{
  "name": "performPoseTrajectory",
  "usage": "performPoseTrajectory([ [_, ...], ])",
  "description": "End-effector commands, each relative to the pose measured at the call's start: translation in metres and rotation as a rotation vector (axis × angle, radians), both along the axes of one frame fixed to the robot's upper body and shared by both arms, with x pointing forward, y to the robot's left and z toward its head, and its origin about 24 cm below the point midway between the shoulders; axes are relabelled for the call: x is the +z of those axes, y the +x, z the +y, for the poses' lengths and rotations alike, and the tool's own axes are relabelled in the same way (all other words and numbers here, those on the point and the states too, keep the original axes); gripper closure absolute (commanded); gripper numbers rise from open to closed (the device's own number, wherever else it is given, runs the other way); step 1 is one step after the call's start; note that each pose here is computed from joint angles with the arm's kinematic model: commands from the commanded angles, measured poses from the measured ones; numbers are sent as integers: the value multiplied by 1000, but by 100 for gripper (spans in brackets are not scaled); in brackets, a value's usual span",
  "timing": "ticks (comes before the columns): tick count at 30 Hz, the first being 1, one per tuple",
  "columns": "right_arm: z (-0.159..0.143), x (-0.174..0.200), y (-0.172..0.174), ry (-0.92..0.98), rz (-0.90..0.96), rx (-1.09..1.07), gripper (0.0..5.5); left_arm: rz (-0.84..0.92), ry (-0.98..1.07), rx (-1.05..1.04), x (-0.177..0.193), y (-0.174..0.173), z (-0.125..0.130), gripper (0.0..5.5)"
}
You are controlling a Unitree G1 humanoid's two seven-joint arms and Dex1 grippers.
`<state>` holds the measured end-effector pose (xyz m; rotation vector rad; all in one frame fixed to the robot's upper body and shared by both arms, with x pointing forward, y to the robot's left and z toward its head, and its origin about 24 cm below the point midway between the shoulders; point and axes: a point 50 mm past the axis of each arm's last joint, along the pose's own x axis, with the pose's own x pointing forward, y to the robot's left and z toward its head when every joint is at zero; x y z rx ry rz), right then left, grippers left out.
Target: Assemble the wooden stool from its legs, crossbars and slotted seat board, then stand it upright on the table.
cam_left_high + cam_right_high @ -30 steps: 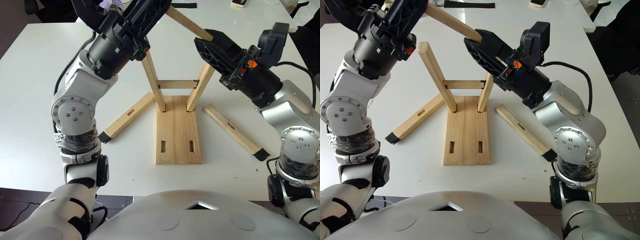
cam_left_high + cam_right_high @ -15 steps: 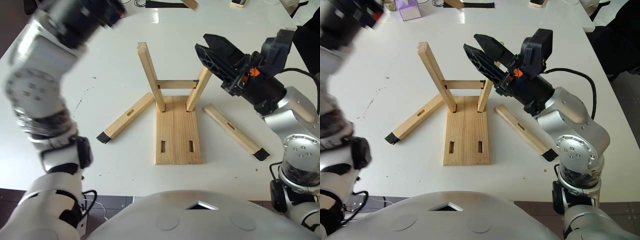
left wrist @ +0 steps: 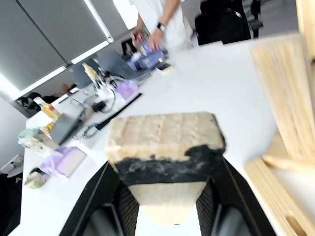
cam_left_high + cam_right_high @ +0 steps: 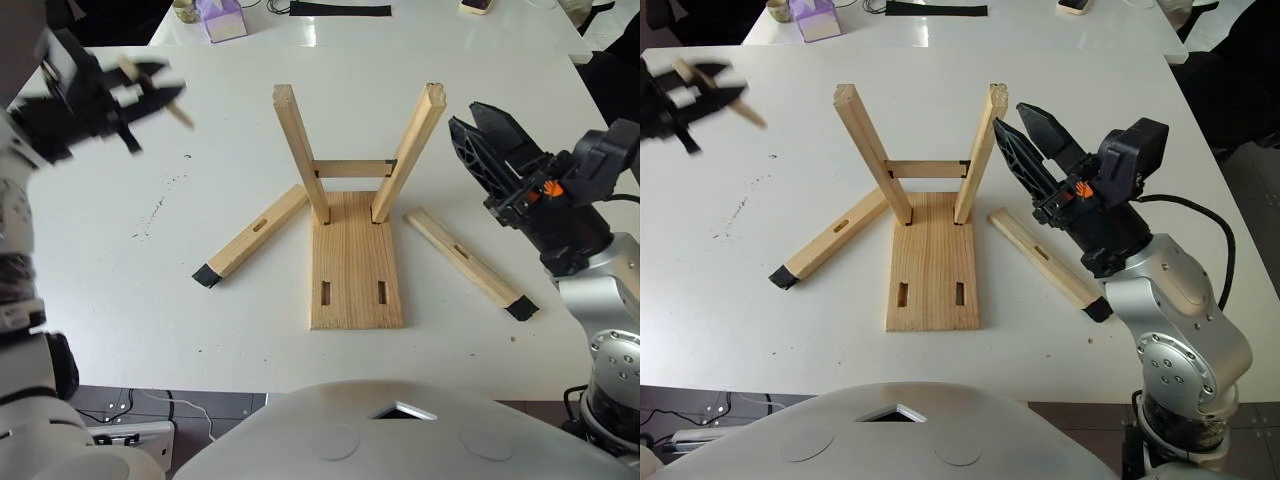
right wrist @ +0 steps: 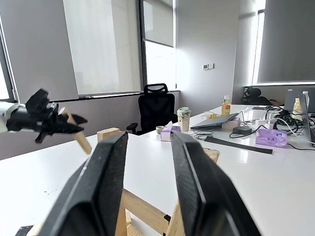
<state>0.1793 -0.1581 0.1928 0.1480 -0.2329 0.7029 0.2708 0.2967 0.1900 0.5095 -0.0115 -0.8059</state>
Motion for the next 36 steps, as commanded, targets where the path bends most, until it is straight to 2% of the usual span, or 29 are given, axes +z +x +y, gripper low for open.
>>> performPoseTrajectory([
  [1,-2,-1,0,-38,-8,1,393,76,37,-31,-43,-19,-1,415],
  [5,-4,-9,0,-84,24,0,393,190,23,-82,-72,-38,-4,415],
  [11,-10,-14,-2,-118,32,-25,393,290,-6,-140,-78,-57,-9,415],
  [15,-9,-15,0,-126,32,-26,393,492,-21,-188,-95,-83,-4,415],
  [20,-11,-16,3,-130,29,-35,393,607,-117,-231,-97,-99,-15,415],
  [27,-13,-20,3,-140,44,-43,393,530,-214,-284,-71,-92,-41,415],
  [32,-15,-23,1,-151,58,-40,393,266,-196,-206,-34,-55,-30,415],
  [36,-14,-24,4,-158,61,-31,393,166,-171,-203,-27,-43,-40,415],
])
